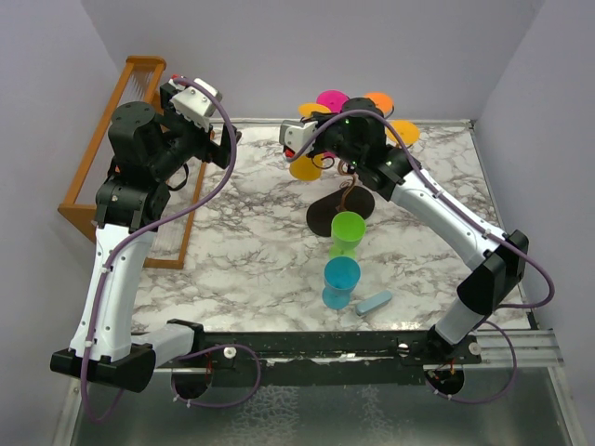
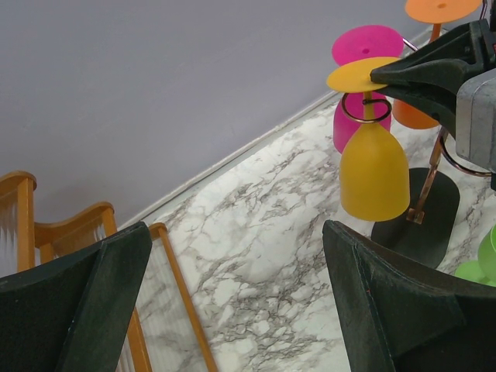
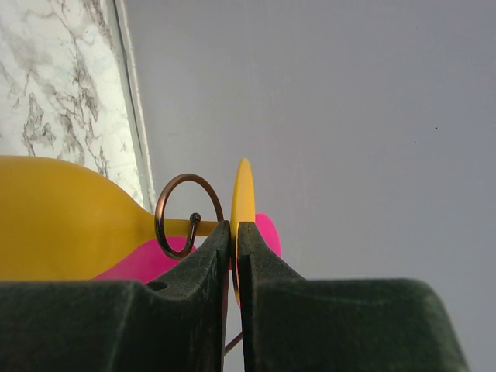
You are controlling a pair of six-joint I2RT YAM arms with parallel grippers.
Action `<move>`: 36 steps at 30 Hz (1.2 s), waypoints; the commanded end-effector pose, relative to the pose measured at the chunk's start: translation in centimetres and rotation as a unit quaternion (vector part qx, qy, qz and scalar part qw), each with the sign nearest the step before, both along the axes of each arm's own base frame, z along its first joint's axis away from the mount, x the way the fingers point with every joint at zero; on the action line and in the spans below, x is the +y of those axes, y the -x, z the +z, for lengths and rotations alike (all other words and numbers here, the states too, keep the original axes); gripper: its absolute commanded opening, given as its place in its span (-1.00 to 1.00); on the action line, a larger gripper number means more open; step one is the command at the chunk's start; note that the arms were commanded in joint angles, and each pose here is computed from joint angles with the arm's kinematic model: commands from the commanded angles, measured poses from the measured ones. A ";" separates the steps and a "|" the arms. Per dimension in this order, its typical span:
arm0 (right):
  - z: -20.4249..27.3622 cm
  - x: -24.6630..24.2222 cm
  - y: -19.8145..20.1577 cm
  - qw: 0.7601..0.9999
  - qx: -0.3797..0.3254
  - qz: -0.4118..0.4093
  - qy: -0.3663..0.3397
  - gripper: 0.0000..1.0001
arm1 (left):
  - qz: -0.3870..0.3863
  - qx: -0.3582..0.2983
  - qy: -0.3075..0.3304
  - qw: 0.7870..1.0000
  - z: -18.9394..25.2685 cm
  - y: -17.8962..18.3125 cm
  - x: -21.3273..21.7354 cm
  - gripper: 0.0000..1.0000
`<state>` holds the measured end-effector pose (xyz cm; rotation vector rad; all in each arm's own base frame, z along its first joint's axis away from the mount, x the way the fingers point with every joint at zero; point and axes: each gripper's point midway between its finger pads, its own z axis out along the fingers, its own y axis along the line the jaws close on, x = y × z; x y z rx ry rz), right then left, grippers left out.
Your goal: Place the wine glass upside down on the wine glass rack
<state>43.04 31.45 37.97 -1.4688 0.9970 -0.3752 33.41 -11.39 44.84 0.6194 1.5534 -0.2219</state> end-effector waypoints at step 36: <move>0.6 2.6 1.1 0.997 0.007 0.070 0.018 -0.92 | -0.016 -0.012 0.000 1.000 0.7 0.5 -0.3 0.91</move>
